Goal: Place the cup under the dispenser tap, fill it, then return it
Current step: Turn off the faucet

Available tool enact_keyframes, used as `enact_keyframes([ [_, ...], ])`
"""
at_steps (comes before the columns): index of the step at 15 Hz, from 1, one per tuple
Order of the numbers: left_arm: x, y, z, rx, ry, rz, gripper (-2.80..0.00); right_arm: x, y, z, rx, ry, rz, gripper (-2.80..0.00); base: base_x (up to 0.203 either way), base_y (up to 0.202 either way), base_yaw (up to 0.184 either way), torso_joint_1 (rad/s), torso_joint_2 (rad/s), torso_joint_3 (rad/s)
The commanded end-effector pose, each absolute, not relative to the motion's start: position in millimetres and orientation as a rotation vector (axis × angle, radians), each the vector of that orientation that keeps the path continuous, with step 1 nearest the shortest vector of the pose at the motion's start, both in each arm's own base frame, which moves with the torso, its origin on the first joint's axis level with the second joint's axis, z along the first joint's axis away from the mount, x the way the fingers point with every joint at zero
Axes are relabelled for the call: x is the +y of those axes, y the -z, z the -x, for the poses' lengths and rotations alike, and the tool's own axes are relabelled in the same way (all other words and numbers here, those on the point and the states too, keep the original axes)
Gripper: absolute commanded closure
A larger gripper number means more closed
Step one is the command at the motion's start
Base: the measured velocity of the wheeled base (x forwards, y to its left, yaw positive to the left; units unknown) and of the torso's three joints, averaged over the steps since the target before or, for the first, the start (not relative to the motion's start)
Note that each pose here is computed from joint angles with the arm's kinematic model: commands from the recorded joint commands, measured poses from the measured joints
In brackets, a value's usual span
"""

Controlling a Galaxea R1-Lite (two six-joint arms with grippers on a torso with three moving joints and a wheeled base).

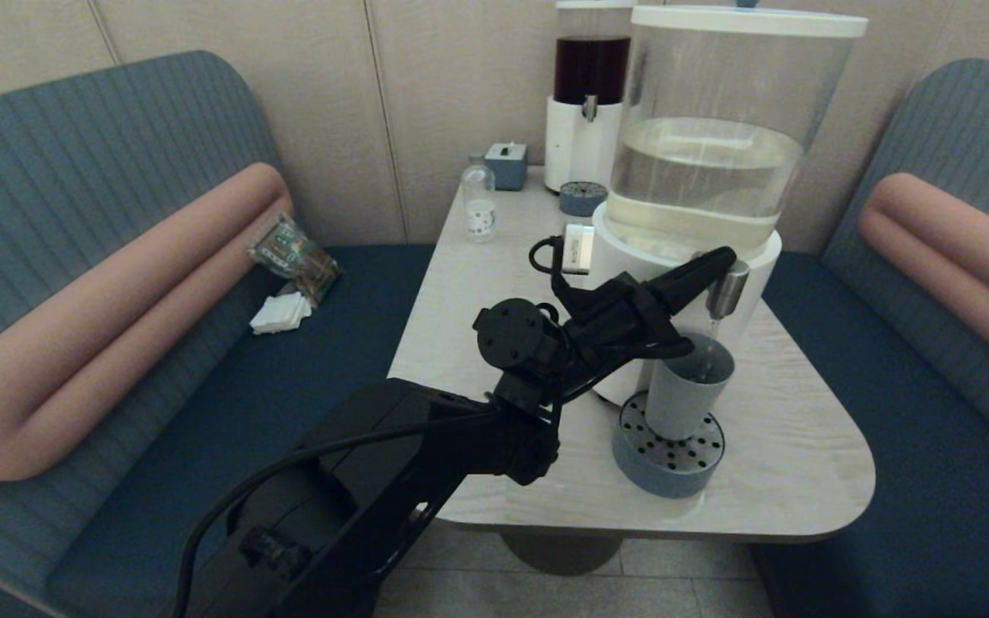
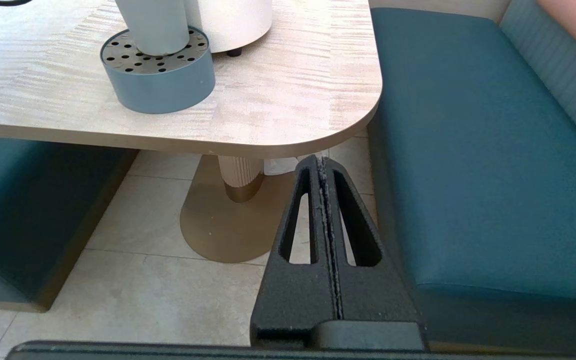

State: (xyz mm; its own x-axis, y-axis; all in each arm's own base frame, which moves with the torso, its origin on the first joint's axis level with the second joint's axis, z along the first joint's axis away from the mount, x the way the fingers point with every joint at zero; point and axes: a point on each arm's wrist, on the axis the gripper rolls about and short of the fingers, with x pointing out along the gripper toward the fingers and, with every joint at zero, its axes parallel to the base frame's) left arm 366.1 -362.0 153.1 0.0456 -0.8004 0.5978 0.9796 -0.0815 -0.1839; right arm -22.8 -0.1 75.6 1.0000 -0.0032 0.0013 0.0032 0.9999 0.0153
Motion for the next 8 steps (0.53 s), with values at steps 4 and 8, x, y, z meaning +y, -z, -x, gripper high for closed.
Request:
enact_keyframes([
  [4,-360.8,-157.7,-364.5,-0.317,1.552,0.708,0.0,-0.1,-75.2,22.6,0.002,0.003,-0.015,0.0,0.0,0.0,0.0,0.0,0.0,0.0],
  [8,-360.3,-159.3,-364.4,-0.302,1.558,0.726,0.0,-0.1,-75.2,22.6,0.002,0.003,-0.015,0.0,0.0,0.0,0.0,0.0,0.0,0.0],
])
